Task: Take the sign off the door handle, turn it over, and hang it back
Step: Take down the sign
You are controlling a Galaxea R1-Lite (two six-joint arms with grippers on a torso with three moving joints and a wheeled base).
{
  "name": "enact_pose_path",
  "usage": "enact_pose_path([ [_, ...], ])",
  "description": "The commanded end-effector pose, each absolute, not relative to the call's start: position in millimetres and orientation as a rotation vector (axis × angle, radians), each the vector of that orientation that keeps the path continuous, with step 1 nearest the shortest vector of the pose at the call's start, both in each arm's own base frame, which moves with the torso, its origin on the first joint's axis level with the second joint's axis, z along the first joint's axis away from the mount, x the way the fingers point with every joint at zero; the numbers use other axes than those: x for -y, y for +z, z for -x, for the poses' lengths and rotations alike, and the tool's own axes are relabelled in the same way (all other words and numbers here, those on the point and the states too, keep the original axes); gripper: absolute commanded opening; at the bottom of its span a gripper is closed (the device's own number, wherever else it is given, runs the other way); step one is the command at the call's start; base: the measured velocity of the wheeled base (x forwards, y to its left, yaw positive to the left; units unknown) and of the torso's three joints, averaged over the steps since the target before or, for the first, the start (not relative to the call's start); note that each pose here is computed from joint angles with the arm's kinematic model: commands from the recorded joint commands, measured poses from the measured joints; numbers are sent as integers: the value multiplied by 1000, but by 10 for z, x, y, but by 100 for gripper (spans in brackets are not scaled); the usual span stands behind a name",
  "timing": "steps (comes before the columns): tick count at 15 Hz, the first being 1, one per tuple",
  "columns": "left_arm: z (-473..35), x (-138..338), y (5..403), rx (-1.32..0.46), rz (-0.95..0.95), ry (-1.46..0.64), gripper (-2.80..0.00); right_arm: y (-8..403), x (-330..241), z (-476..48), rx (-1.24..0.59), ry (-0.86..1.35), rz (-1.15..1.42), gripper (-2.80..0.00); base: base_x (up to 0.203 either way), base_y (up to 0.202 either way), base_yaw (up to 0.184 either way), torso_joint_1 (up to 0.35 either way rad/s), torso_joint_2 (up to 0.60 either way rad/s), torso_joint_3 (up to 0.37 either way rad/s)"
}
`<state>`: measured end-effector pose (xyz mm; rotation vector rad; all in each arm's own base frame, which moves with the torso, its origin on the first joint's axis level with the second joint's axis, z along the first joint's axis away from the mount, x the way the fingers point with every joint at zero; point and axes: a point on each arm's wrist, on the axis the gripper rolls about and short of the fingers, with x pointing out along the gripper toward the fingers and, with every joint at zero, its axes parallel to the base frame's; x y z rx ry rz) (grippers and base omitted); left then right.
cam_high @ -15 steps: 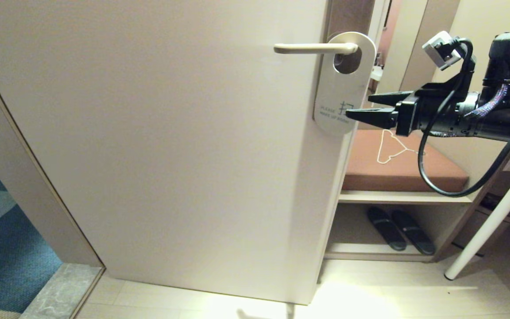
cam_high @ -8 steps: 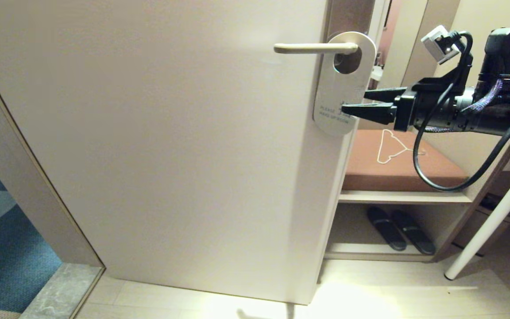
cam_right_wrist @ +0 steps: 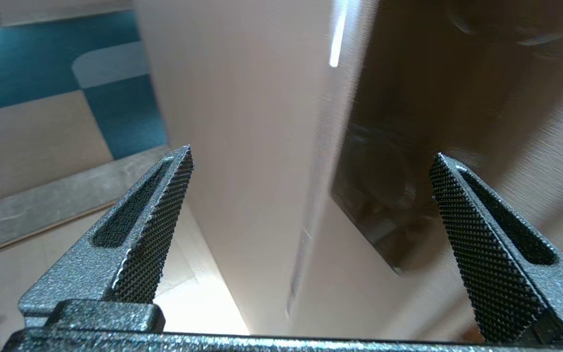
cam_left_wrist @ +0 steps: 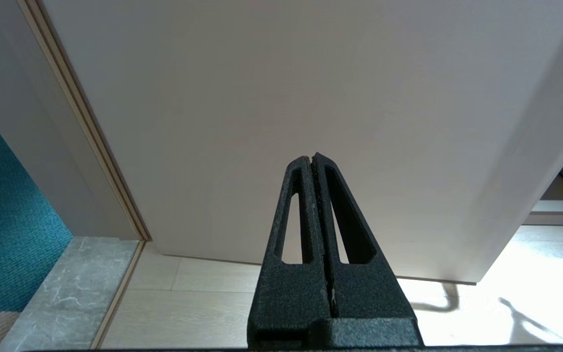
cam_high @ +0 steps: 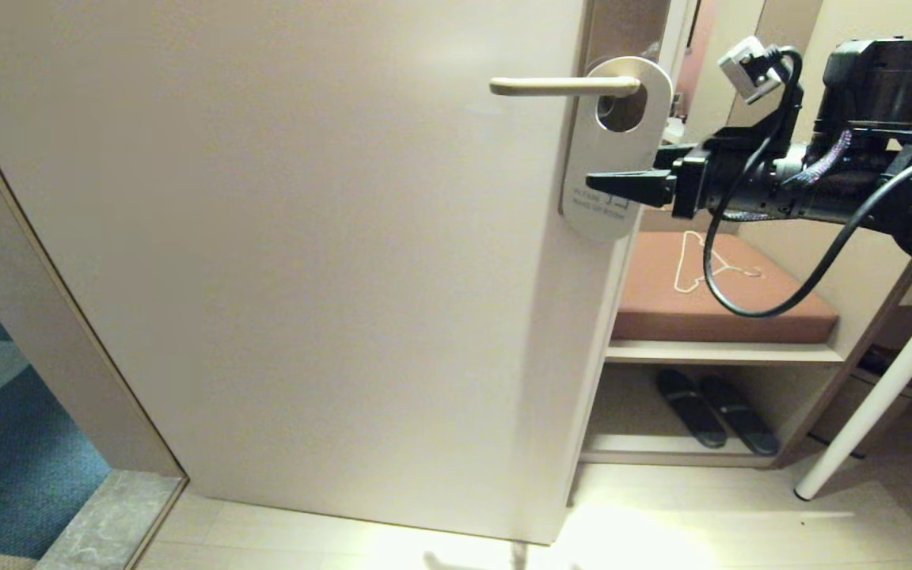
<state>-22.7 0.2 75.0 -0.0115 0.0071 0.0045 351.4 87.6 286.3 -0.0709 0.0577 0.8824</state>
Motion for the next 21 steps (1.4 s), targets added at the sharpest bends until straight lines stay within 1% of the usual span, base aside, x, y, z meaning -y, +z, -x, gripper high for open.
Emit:
enact_pose_path([
  [1,226,-2,749,-9,12,5,-280,2821,-945,-3552,-65,902,70,0,0,0,0,0,0,0],
  [11,226,-2,749,-9,12,5,-280,2785,-1024,-3557,-73,922,70,0,0,0,0,0,0,0],
  [12,226,-2,749,-9,12,5,-280,2776,-1024,-3556,-76,922,69,-280,0,0,0,0,0,0],
  [16,226,-2,750,-9,12,5,-280,2781,-1036,-3630,2,910,87,-280,0,0,0,0,0,0],
  [21,226,-2,750,-9,12,5,-280,2769,-1035,-3645,1,891,88,-280,0,0,0,0,0,0],
])
